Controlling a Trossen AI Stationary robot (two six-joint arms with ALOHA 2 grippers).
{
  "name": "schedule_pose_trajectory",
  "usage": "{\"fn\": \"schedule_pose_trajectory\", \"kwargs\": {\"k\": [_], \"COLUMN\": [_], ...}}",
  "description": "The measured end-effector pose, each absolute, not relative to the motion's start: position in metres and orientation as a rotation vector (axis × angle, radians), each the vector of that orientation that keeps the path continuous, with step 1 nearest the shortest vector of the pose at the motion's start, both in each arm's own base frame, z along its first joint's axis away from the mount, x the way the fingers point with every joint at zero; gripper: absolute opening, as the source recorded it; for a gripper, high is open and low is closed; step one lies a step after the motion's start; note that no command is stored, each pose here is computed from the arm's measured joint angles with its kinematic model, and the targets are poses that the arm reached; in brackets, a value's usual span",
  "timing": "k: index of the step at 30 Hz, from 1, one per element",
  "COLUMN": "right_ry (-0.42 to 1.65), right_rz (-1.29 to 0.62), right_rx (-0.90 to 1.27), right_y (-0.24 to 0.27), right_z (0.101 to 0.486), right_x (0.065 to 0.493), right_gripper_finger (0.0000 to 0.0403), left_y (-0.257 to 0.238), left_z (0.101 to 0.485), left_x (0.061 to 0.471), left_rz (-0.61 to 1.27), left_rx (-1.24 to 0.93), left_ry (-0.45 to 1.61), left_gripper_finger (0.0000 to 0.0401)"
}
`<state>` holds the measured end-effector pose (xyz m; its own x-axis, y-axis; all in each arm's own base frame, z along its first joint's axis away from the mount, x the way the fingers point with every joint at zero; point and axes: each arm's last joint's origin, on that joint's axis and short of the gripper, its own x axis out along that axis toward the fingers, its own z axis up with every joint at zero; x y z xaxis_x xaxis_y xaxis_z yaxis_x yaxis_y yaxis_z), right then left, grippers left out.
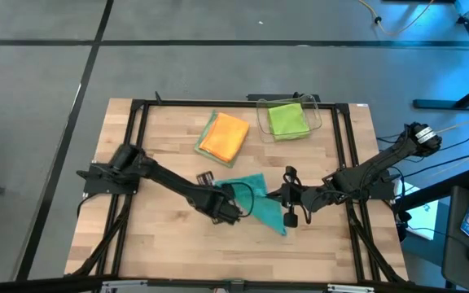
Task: Fold microfiber towels
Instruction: Fold the blue microfiber towel
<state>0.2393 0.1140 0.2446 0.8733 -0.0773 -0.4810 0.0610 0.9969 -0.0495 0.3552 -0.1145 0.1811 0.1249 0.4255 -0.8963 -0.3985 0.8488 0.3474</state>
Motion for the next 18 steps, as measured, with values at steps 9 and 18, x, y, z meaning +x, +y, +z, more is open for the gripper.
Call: {"fn": "schedule_pose_trajectory", "kwargs": {"k": [9,18], "right_ry": [0.51,0.588], "right_rz": [-0.104,-0.176], "right_rx": [-0.198,-0.373], "right_y": [0.11,0.094], "right_z": [0.289,0.317], "right_x": [0.244,0.245], "right_gripper_finger": [0.0004,0.0003], "left_y": [-0.11,-0.105], "left_z": [0.255,0.313], "left_x": [0.353,0.348], "left_rz": [0.689,0.749], "left_rx": [0.091,0.156], "left_ry": [1.187,1.079], "left_gripper_finger": [0.0,0.0]}}
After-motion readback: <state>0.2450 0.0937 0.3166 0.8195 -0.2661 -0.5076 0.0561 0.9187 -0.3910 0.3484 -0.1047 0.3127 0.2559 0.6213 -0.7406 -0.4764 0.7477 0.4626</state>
